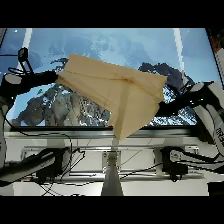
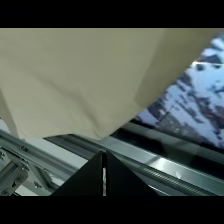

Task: Fold the clothes and pants, and hang the long-sleeved shirts on hangers.

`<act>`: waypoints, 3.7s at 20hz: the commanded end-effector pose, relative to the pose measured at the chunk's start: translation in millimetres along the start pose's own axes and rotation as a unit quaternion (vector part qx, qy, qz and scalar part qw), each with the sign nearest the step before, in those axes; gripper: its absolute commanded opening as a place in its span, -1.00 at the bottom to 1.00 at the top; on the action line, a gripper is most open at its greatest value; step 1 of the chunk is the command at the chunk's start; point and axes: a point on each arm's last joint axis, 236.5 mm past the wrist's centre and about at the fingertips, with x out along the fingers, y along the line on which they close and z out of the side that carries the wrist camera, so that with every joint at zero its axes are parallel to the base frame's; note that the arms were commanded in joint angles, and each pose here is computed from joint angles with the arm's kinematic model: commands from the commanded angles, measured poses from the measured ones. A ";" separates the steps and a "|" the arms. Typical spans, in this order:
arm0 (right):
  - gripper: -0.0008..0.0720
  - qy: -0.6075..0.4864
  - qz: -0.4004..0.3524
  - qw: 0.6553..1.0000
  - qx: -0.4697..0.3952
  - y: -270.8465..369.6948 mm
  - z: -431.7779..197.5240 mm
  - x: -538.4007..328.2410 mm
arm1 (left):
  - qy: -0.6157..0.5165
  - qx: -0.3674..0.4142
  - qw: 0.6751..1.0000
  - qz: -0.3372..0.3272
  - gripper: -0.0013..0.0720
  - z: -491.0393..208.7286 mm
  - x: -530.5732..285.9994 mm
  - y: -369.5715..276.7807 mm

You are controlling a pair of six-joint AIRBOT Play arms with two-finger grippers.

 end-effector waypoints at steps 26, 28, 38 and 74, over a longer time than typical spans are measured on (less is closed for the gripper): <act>-0.95 -0.219 0.007 0.974 0.049 87.1 1.6 85.4 | 0.003 -0.001 1.000 -0.002 -0.93 -0.3 -1.1 -0.5; -0.95 -0.245 -0.011 0.969 -0.003 98.1 11.8 63.0 | 0.021 0.009 1.000 -0.014 -0.93 -8.6 -2.6 -6.5; -0.95 -0.375 -0.123 0.915 -0.086 115.8 30.6 -58.0 | 0.060 0.014 0.998 0.032 -0.94 -54.0 -76.2 -15.6; 0.56 -0.424 -0.137 0.895 0.033 3.9 248.2 -127.4 | 0.137 -0.139 0.981 0.015 0.90 -59.4 87.3 50.2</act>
